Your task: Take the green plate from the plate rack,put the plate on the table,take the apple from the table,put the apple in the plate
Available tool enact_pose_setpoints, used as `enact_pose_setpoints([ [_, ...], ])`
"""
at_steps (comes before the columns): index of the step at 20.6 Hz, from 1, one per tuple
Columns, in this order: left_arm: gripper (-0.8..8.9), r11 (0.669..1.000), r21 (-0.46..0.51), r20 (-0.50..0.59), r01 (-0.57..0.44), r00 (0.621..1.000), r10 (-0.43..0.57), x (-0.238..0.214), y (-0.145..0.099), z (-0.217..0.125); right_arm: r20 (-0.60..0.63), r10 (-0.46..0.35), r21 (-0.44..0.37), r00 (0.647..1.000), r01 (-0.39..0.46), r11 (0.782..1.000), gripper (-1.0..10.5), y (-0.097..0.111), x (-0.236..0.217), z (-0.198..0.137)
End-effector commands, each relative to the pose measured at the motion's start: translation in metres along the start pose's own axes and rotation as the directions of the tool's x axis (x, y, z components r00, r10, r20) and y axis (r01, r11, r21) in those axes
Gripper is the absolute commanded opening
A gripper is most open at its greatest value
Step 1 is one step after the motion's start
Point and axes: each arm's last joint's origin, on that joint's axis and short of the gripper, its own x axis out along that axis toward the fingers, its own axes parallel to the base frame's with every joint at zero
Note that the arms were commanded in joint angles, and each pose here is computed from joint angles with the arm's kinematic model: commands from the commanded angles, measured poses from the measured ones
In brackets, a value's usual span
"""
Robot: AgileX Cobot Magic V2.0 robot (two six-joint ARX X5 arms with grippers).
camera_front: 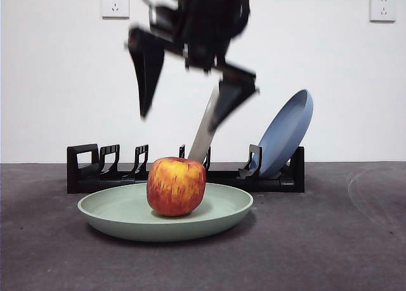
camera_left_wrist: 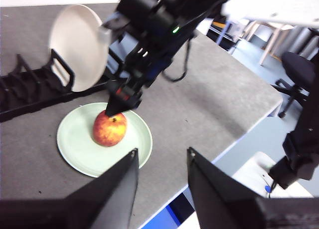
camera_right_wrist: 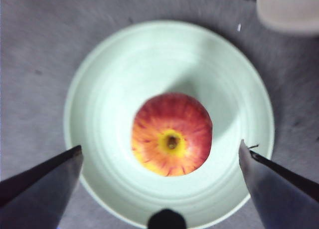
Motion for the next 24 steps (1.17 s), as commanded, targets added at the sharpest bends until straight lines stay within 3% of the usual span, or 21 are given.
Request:
enact_pose_setpoints([
  [1, 1.62, 1.000, -0.005, 0.000, -0.012, 1.000, 0.012, 0.003, 0.000, 0.000, 0.074, 0.016, -0.061, 0.997, -0.012, 0.998, 5.6, 0.007, -0.037, 0.007],
  [7, 1.62, 0.999, 0.005, 0.026, -0.044, 0.999, 0.044, 0.014, -0.003, 0.008, 0.267, 0.031, -0.124, 0.963, 0.002, 0.992, 5.6, 0.015, -0.129, -0.005],
  [11, 1.62, 0.998, 0.034, 0.019, -0.054, 0.998, 0.054, 0.027, -0.007, 0.015, 0.349, -0.034, -0.122, 0.937, 0.081, 0.989, 5.6, 0.014, -0.185, -0.037],
  [17, 1.61, 0.993, 0.092, -0.057, -0.078, 0.995, 0.083, 0.057, -0.013, 0.021, 0.424, -0.062, -0.107, 0.904, 0.118, 0.987, 5.6, 0.010, -0.267, -0.117],
  [19, 1.61, 0.991, 0.108, -0.080, -0.084, 0.992, 0.093, 0.066, -0.015, 0.022, 0.489, -0.047, -0.099, 0.871, 0.109, 0.989, 5.6, 0.007, -0.290, -0.148],
  [22, 1.61, 0.991, 0.113, -0.086, -0.073, 0.993, 0.082, 0.073, -0.017, 0.024, 0.546, -0.035, -0.058, 0.837, 0.080, 0.995, 5.1, 0.002, -0.306, -0.194],
  [24, 1.61, 0.994, 0.103, -0.055, -0.020, 0.998, 0.026, 0.074, -0.020, 0.028, 0.541, -0.036, -0.028, 0.840, 0.062, 0.998, 4.9, -0.003, -0.301, -0.218],
])
